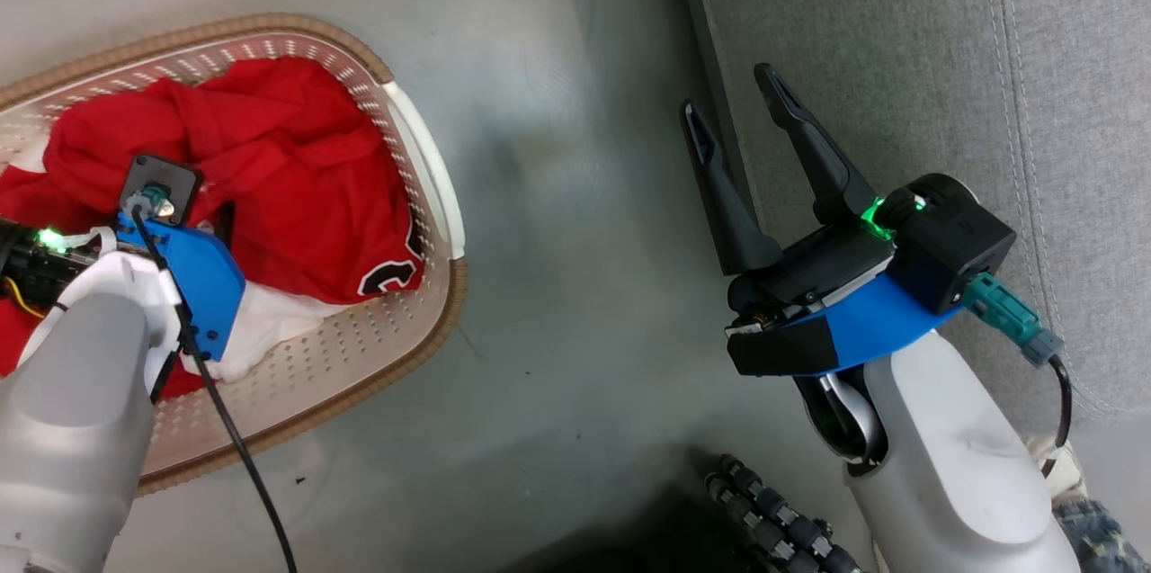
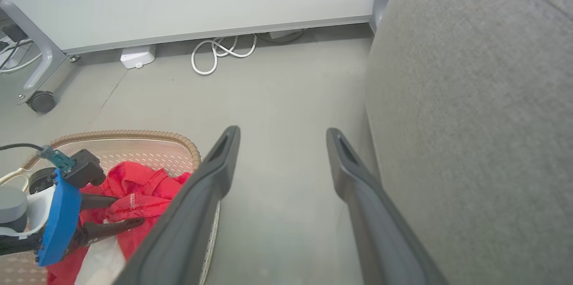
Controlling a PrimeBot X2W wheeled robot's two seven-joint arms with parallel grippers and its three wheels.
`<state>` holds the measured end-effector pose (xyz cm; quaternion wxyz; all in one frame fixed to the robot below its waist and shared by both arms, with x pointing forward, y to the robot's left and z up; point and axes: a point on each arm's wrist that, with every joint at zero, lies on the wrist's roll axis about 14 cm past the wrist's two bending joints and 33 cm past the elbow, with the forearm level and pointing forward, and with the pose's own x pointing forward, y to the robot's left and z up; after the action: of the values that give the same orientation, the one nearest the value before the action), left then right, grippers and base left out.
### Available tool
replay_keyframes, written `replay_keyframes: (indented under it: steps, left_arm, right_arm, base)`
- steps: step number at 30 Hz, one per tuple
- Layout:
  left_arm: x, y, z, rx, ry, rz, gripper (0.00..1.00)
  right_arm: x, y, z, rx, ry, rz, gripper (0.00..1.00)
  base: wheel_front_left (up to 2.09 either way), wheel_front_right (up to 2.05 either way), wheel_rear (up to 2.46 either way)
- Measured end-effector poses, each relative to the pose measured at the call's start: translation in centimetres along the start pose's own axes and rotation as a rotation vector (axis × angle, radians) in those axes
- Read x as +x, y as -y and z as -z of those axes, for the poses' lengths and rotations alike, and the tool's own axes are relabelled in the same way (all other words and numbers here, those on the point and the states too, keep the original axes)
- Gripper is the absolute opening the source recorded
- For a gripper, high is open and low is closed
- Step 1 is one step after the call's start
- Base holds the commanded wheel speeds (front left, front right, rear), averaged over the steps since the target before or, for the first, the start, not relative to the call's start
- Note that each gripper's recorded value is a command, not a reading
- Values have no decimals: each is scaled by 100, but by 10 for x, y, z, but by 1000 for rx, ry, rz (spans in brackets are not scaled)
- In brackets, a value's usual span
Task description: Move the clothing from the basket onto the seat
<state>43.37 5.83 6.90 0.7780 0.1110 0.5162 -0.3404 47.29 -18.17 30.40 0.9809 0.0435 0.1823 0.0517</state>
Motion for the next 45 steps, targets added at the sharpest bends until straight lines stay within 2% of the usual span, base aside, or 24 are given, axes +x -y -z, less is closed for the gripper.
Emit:
replay_keyframes:
  steps: [2,3,4,15,22,28,35,45]
  left_arm:
    - [5,1,7,-6,-35,-3,100]
    - [7,2,9,-12,-50,-3,36]
    - [8,2,11,-13,-56,-1,0]
    - [5,10,-2,-19,-24,14,0]
    - [-17,24,-24,-61,51,17,0]
    - [-60,46,-49,-95,151,8,0]
    - [-127,76,-98,-86,343,-4,0]
    - [-236,115,-165,5,648,-13,0]
  right_arm:
    - [0,2,4,2,-9,5,100]
    - [0,2,4,5,-10,7,100]
    - [0,3,5,6,-11,8,100]
    - [1,2,-4,6,12,6,100]
    - [-3,-4,-17,-27,36,-8,100]
    - [-18,-8,-40,-56,74,-5,100]
    - [-43,-32,-71,-65,128,-46,100]
    - [-85,-80,-115,-63,226,-148,100]
  base:
    - [0,0,0]
    - [0,0,0]
    - [0,0,0]
    - [0,0,0]
    - [0,0,0]
    - [0,0,0]
    - [0,0,0]
    - [0,0,0]
